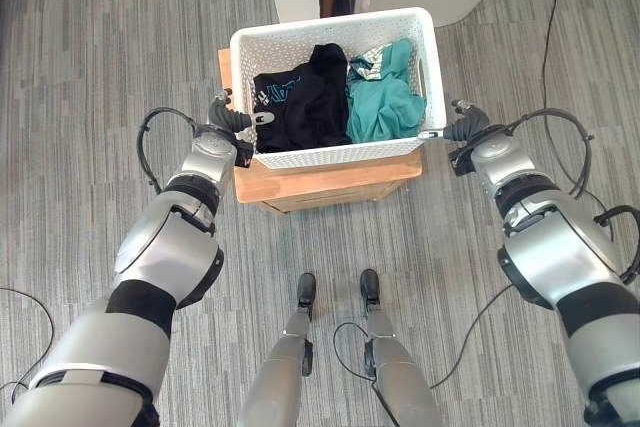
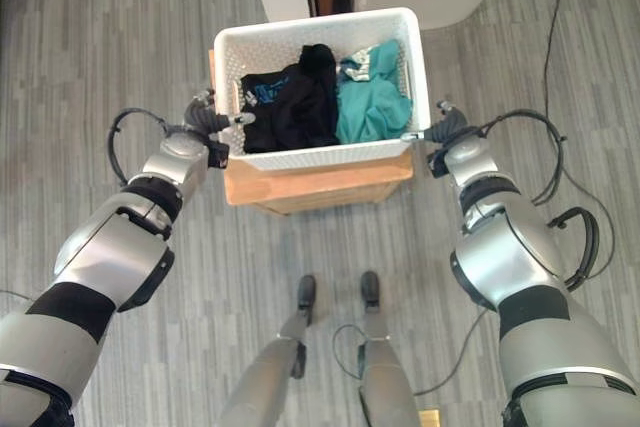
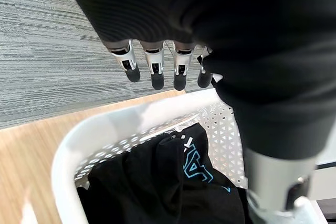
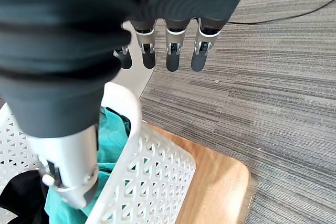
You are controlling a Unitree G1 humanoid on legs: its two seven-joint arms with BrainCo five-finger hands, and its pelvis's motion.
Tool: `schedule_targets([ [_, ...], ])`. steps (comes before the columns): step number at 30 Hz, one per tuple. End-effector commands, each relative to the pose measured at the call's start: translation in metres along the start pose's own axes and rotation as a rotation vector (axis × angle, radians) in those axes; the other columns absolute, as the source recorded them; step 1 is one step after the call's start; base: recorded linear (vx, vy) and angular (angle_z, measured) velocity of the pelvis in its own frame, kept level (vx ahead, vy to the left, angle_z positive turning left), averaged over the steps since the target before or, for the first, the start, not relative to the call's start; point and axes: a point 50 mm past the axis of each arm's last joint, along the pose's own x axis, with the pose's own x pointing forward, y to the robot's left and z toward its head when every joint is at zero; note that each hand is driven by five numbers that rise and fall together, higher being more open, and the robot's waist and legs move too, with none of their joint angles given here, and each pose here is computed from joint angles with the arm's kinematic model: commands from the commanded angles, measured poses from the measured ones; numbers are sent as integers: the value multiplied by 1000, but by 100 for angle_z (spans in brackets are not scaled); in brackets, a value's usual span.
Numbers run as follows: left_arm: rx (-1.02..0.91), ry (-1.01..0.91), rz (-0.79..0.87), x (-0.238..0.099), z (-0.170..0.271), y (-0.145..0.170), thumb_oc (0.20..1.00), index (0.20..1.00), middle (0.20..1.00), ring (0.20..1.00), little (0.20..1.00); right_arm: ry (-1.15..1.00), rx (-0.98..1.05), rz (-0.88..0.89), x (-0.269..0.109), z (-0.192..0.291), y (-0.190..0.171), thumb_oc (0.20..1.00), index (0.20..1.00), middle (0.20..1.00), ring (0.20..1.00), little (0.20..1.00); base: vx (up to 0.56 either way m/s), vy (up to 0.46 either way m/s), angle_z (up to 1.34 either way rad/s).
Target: Grab the laundry basket,head to the washer,open it,put in the laundry and shut it.
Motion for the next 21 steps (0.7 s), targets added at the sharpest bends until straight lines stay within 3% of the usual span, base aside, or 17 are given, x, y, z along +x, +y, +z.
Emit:
schedule_targets([
  [1,-13,-117,85,1,58,26,1000,1000,1000,1000,1000,-41,24,-97,-3,29,-36,1000,1000,1000,1000,1000,0,0,0],
  [21,59,-167,91,-1,75,29,1000,1000,1000,1000,1000,-169,84,-220,-12,70,-76,1000,1000,1000,1000,1000,0,0,0],
])
